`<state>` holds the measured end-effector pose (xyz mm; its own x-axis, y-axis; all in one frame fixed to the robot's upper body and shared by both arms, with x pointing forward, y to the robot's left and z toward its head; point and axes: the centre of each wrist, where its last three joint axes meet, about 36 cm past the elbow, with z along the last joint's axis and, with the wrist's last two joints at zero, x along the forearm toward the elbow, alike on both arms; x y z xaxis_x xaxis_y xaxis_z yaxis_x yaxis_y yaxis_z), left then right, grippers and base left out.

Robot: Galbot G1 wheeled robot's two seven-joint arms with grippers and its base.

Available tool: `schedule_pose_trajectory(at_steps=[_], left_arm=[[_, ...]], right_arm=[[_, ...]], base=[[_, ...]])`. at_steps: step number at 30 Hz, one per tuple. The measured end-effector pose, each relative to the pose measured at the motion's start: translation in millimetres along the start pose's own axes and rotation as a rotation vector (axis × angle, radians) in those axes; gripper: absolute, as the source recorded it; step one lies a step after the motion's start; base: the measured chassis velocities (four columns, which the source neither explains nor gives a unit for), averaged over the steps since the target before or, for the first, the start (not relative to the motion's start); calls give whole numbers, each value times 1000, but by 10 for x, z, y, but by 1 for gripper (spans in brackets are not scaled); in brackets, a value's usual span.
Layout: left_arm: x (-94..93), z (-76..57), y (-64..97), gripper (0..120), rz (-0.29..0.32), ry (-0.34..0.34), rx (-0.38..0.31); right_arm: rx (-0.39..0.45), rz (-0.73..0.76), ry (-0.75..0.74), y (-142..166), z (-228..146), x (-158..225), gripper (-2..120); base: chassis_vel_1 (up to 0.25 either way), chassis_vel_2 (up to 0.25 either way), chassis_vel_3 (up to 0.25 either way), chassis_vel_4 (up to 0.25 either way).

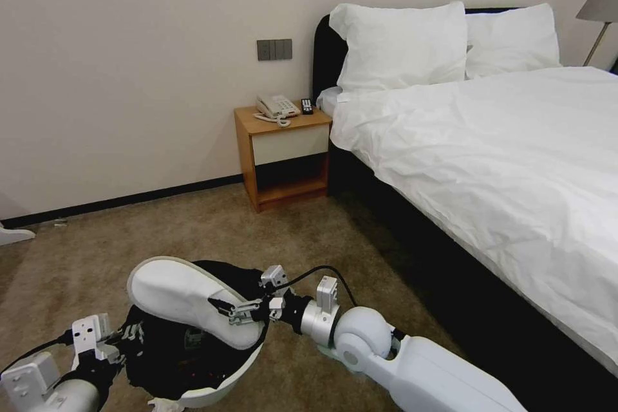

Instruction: Pick up the trash bin, then pick up the garbage from the floor and place it into the trash bin.

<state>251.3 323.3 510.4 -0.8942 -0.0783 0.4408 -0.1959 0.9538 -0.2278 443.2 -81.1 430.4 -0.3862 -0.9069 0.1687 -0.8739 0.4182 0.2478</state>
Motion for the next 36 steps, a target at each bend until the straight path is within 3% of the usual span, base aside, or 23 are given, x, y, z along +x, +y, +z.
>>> schedule_pose_trajectory(at_steps=[17, 27, 33, 36], left_arm=[[-29, -7, -2, 4, 1, 0, 5], [-40, 32, 26, 4, -13, 12, 6], [-29, 85, 50, 4, -30, 24, 5], [-13, 113, 64, 4, -40, 29, 5]], right_arm=[[22, 46, 52, -136, 133, 318, 100], [100, 30, -149, -201, 63, 552, 100], [88, 116, -243, -282, -2, 795, 100], [85, 241, -284, -392, -6, 1117, 100]], base=[[0, 0, 0, 0], [0, 0, 0, 0], [0, 0, 0, 0], [0, 0, 0, 0]])
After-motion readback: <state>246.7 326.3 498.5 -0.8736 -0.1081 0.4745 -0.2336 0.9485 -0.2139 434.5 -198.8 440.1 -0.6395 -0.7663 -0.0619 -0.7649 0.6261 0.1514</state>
